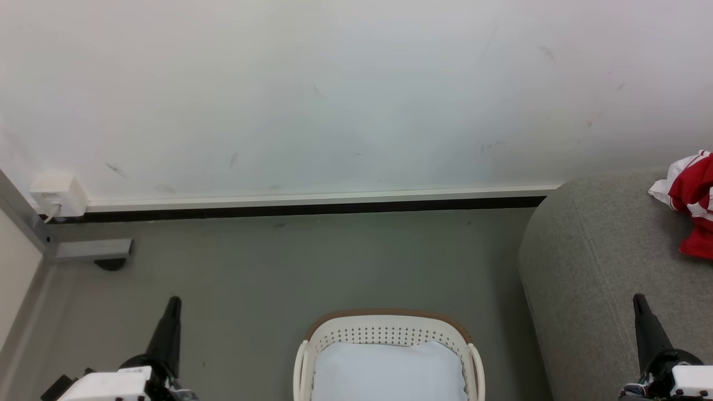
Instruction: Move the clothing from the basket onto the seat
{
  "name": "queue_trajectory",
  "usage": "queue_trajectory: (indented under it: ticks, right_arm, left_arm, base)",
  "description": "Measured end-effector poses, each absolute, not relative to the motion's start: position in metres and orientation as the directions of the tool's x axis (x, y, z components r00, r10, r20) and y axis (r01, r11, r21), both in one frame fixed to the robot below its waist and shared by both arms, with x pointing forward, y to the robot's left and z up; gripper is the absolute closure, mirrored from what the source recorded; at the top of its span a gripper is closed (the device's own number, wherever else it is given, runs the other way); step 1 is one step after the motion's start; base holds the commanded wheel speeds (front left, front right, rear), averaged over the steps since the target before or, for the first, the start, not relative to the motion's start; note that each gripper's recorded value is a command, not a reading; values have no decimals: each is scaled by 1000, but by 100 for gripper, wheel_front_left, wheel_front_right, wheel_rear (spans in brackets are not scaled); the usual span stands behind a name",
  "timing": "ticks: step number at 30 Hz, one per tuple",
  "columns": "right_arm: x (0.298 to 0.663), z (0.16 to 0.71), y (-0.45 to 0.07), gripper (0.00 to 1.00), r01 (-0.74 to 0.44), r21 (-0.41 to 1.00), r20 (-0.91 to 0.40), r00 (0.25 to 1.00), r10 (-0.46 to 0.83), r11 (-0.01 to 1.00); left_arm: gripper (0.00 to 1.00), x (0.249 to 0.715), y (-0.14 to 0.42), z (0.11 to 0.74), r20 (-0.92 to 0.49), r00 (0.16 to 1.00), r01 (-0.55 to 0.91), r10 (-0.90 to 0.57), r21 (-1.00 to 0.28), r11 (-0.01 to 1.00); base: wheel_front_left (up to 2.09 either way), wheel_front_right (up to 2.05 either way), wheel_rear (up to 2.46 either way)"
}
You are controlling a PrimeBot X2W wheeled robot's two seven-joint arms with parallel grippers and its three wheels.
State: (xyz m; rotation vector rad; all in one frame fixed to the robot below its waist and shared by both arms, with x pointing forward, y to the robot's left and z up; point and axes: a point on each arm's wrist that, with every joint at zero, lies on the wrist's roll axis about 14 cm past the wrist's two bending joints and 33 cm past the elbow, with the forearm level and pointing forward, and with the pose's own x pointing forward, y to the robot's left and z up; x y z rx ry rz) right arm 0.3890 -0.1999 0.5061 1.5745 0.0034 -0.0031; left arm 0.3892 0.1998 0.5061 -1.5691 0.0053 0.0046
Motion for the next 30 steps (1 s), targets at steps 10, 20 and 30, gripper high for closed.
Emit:
queue_trajectory:
  ticks: [10,20,30]
  right_arm:
    - [389,506,-200,100,4,1000,-4,1000,0,-4]
    - [389,506,-200,100,4,1000,-4,1000,0,-4]
    - [389,506,-200,100,4,1000,-4,1000,0,-4]
  left_arm:
    - [100,389,200,506,-6,1000,-6,0,-1000,2]
    - [100,389,200,506,-6,1000,-6,0,-1000,2]
    - [100,389,200,506,-6,1000,-6,0,-1000,2]
  base:
    - [0,0,0]
    - [0,0,0]
    - [0,0,0]
